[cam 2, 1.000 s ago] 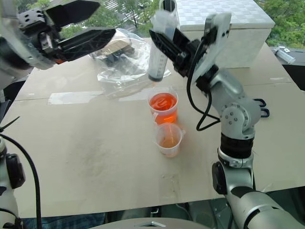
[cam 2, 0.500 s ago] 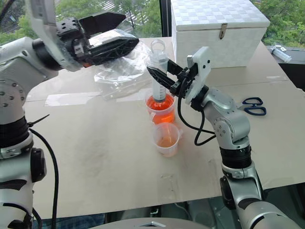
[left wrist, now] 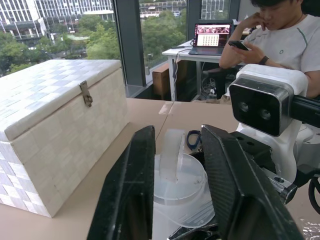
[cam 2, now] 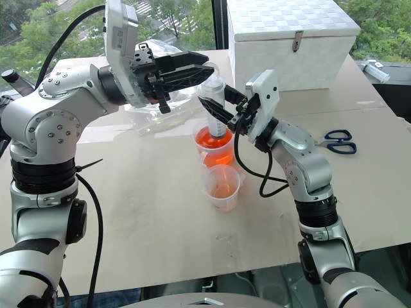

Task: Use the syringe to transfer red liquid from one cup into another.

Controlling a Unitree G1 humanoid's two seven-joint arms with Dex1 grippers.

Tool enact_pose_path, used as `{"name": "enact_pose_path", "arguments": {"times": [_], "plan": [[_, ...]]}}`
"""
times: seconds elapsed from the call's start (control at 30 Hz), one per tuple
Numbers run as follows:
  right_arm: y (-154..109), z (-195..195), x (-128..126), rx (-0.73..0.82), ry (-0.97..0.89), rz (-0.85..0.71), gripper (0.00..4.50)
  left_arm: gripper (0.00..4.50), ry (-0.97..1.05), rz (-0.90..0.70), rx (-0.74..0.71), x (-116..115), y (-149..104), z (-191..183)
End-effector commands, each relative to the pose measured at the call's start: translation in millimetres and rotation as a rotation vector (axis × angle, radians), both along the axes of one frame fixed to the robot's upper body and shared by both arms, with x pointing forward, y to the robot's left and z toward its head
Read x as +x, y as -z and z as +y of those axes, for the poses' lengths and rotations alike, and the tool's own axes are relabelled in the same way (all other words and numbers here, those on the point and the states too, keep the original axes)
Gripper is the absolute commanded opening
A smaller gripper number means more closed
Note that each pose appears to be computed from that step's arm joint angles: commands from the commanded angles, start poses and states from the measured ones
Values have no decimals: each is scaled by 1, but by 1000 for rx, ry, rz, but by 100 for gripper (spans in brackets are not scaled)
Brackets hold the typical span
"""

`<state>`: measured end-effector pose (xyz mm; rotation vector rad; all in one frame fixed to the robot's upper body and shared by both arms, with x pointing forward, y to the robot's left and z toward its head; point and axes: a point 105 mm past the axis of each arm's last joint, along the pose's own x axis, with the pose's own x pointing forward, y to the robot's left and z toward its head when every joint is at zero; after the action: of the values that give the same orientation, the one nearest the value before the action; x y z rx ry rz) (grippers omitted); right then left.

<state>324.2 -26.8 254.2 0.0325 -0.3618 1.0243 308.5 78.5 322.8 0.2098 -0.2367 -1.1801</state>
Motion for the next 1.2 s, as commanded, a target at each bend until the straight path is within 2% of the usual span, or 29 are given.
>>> {"name": "enact_pose_path", "arguments": {"times": [0.03,0.17,0.27,0.33,0.5,0.77,1.2], "plan": [[-13,1,-9,8,-18,-76,149,169,19,-33,0,-3,-3,-1],[-15,1,-10,11,-17,-83,149,169,36,-29,29,-4,2,-1],[-15,1,-10,17,-15,-83,149,90,43,-32,37,-5,3,-1],[-15,2,-10,16,-18,-83,149,3,43,-32,38,-4,3,-1],[-12,3,-12,8,-24,-77,149,3,23,-63,24,-1,-2,0],[0,7,-13,-14,-27,-53,149,3,-32,-146,-43,5,-27,1],[15,10,-7,-3,3,-17,149,3,-30,-199,-91,-3,-52,1]]}}
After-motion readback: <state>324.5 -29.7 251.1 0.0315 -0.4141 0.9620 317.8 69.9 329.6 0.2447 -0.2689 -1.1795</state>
